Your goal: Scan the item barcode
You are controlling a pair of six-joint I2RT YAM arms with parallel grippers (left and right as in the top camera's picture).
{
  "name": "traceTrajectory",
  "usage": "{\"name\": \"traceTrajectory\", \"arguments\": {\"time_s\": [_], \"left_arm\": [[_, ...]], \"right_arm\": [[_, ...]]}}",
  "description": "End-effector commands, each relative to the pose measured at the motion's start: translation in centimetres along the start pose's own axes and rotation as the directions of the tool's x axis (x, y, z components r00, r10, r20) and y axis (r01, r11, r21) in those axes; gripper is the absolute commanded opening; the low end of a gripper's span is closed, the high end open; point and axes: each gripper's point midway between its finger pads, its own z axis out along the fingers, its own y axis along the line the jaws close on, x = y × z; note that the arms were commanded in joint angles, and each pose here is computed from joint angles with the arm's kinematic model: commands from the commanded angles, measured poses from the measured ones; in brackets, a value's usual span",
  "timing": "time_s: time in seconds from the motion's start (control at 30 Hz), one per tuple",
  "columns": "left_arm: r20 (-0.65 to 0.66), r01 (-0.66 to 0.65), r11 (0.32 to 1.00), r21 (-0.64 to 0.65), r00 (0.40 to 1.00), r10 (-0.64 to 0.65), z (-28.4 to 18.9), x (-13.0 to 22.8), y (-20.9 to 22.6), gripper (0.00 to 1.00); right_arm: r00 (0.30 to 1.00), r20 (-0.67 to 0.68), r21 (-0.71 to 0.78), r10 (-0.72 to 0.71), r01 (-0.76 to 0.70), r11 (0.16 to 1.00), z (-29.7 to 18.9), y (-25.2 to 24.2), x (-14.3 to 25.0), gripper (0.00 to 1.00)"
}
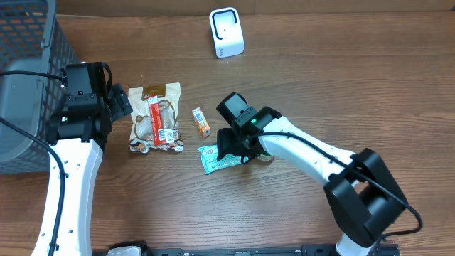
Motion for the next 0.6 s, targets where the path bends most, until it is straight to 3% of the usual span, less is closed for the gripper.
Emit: {"name": "traceTrajectory", "arguments": {"time_s": [0.0, 0.13, 0.27, 0.4, 0.5, 0.57], "left_arm": [[0.013, -0.001, 1.0, -0.011, 1.0, 0.001, -0.2, -0.5, 0.1, 1.0], [0.013, -0.001, 1.0, -0.011, 1.0, 0.001, -0.2, -0.5, 0.1, 1.0], [0.013, -0.001, 1.0, -0.011, 1.0, 0.001, -0.2, -0.5, 0.1, 1.0], [0.013, -0.001, 1.0, -0.011, 1.0, 0.001, -0.2, -0.5, 0.1, 1.0], [0.013, -0.001, 1.0, -0.011, 1.0, 0.001, -0.2, -0.5, 0.1, 1.0], [0.013, -0.001, 1.0, -0.011, 1.0, 0.001, -0.2, -0.5, 0.1, 1.0]], "right_arm": [[1.0, -0.009, -0.005, -0.007, 0.007, 1.0, 0.9, 0.5, 0.5, 0.67], [1.0, 0.005, -0.029, -0.018, 0.018, 0.999, 0.5, 1.5, 0.1, 0.67], [0.996, 0.082, -0.098, -0.025, 0.033, 0.995, -5.4, 4.5, -4.1, 0.7], [0.986, 0.168, 0.076, -0.012, -0.001, 0.997, -10.8, 1.9, -6.8, 0.75], [0.986, 0.168, 0.237, 0.001, -0.041, 0.971, -12.4, -1.9, -6.7, 0.92], [0.993, 0.112, 0.29, -0.02, -0.013, 0.957, -12.5, -3.7, -5.9, 0.96]]}}
